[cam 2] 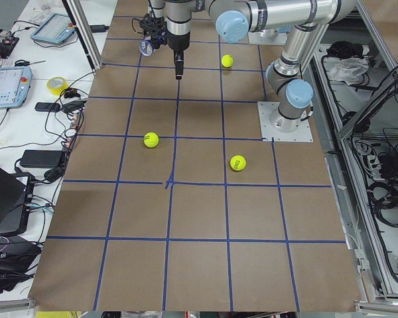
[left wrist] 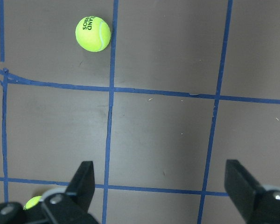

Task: Lift up tennis ball bucket
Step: 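Carry the can toward the table center with the right gripper while the left arm rises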

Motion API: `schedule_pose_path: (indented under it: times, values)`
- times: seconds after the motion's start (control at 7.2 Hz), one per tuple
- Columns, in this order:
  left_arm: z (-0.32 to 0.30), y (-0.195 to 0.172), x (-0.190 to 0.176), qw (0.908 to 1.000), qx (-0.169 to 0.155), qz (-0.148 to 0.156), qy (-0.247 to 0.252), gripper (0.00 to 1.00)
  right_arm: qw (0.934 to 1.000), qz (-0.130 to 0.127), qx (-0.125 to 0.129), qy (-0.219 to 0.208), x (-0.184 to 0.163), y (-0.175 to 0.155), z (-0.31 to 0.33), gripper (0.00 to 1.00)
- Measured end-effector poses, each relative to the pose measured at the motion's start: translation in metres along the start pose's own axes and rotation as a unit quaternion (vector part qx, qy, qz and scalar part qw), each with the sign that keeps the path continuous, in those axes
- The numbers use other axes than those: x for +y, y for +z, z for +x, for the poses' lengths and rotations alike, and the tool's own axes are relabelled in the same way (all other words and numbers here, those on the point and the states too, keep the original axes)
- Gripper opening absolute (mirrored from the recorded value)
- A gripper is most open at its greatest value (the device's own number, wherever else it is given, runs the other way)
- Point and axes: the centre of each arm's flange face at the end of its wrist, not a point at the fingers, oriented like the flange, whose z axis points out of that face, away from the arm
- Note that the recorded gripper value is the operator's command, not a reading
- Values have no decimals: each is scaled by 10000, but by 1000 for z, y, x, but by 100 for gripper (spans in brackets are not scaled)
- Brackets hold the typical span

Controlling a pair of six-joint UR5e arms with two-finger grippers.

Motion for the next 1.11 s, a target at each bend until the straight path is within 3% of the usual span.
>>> schedule_pose_path:
  times: [0.56,0.83,1.11]
  values:
    - [-5,12,0,9999,24,-108,-39,100,9910,202,3,-1320,-76,43,-92,64]
    - [-3,13,1,9999,48,-114,-35,100,9843,43,46,-1763,-103,58,-142,65]
    - [0,13,1,9999,61,-110,-12,100,9814,-84,99,-1915,-109,62,-162,76]
